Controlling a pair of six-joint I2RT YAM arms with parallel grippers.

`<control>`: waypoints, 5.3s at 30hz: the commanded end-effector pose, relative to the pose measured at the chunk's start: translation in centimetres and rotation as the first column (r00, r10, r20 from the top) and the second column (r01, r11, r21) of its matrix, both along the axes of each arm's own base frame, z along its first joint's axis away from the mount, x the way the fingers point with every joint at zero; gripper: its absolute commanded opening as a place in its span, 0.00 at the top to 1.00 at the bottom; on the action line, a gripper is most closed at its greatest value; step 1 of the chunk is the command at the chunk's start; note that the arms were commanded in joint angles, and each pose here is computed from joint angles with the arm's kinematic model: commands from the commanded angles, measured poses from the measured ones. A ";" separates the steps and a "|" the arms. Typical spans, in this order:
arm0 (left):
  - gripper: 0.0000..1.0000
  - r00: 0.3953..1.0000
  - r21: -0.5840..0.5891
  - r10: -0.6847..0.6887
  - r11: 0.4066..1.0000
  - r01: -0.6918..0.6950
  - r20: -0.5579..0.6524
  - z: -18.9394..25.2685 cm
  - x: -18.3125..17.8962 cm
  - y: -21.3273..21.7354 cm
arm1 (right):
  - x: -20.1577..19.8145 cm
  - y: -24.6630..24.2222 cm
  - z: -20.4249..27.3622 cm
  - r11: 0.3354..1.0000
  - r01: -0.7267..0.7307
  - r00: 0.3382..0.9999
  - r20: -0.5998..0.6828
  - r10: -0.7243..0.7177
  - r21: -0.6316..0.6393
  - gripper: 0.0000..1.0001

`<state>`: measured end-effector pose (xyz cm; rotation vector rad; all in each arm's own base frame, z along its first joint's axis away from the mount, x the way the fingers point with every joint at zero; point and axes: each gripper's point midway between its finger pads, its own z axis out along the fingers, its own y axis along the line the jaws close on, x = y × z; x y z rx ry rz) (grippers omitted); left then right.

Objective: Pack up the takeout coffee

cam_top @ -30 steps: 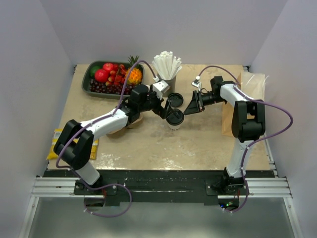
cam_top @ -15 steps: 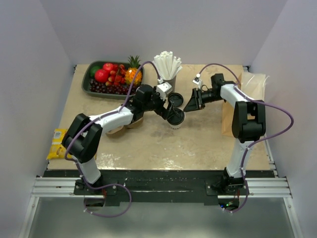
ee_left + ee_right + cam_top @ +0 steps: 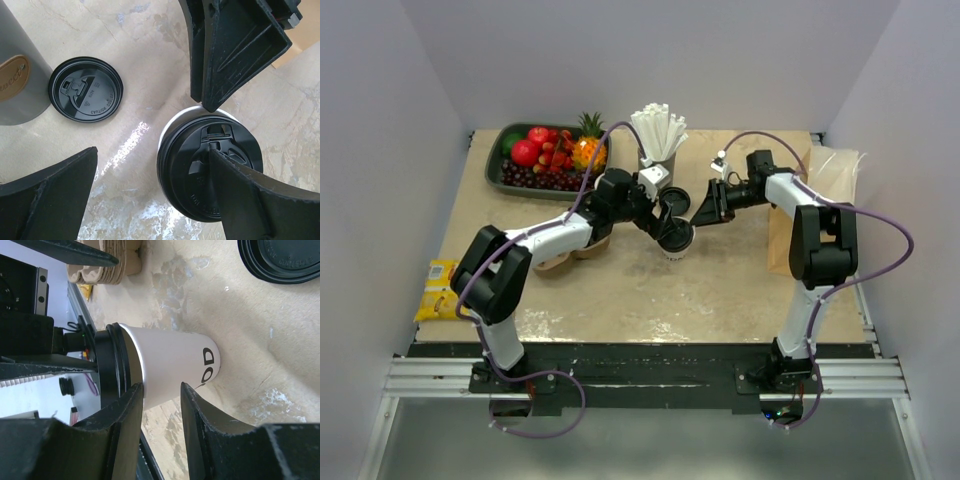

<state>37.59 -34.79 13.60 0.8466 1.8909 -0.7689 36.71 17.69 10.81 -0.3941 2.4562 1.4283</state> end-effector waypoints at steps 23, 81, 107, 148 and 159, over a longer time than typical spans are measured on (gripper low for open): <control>0.03 0.998 -0.028 -0.022 0.999 0.024 0.067 2.0 1.7 -1.4 | 2.5 -3.2 -2.1 0.961 0.122 0.990 0.099 -0.100 -0.248 0.62; 0.03 1.000 -0.023 -0.014 1.000 0.015 0.027 0.5 1.8 -1.6 | 0.9 2.0 2.5 0.999 -0.046 0.998 0.044 0.046 0.010 0.33; 0.03 0.984 -0.125 -0.164 0.980 0.155 -0.064 2.1 -2.2 -0.7 | -0.8 2.4 -2.3 0.998 -0.036 0.988 -0.147 0.044 0.058 0.55; 0.08 0.792 -0.307 0.013 0.918 -0.252 -0.611 -6.9 -0.7 2.2 | -0.7 1.6 -4.0 0.996 -0.077 0.991 -0.114 0.072 -0.045 0.55; 0.10 0.821 -0.290 0.025 0.929 -0.229 -0.570 -6.9 -0.3 2.1 | -0.6 1.4 -4.6 0.994 -0.086 0.991 -0.106 0.077 -0.074 0.55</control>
